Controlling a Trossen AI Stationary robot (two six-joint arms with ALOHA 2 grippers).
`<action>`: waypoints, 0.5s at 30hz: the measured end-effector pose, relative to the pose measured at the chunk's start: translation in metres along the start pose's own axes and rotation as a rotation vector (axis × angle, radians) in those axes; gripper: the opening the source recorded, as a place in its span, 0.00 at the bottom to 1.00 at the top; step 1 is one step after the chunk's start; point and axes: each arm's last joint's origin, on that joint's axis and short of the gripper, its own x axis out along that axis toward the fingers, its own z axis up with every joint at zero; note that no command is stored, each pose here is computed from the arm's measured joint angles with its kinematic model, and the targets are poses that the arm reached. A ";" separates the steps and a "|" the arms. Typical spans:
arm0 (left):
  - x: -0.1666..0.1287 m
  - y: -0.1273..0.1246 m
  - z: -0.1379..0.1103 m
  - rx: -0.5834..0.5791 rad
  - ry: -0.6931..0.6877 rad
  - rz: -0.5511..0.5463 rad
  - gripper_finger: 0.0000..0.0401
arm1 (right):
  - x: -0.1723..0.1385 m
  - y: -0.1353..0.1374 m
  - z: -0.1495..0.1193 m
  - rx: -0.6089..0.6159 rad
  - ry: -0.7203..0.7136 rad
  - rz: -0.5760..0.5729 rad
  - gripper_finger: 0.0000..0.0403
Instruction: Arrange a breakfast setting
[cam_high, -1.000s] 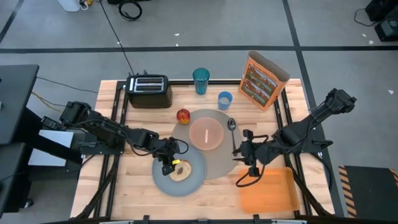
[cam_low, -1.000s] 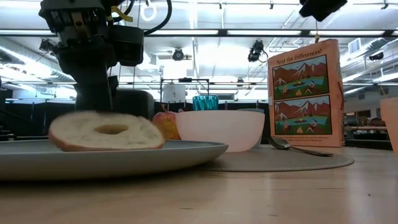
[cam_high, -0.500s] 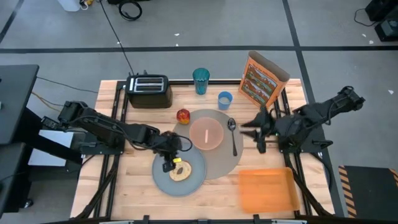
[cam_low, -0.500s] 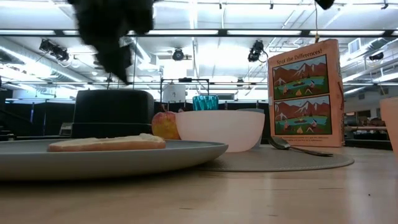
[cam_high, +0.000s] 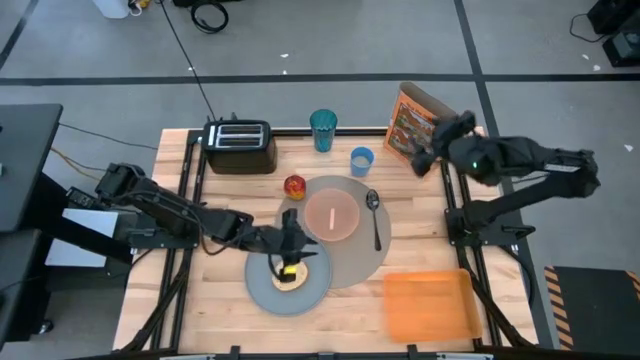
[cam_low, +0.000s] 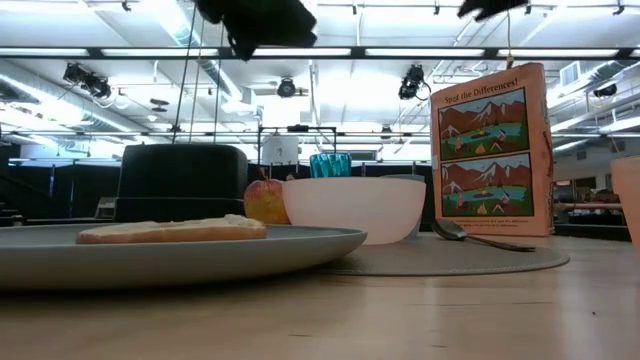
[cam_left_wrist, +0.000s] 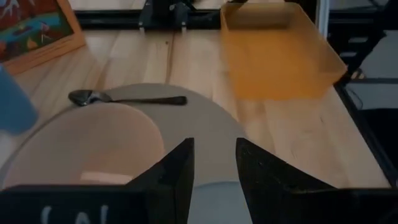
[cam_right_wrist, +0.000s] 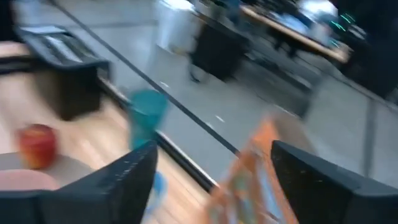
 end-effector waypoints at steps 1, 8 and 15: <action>-0.001 -0.003 -0.001 0.010 0.000 0.007 0.31 | 0.002 -0.007 0.000 0.012 0.025 -0.035 0.82; 0.007 -0.020 -0.011 0.054 -0.004 0.050 0.31 | 0.011 -0.043 -0.013 0.027 0.193 -0.218 0.97; 0.026 -0.028 -0.026 0.083 0.031 0.050 0.31 | 0.015 -0.061 -0.025 0.083 0.342 -0.214 0.98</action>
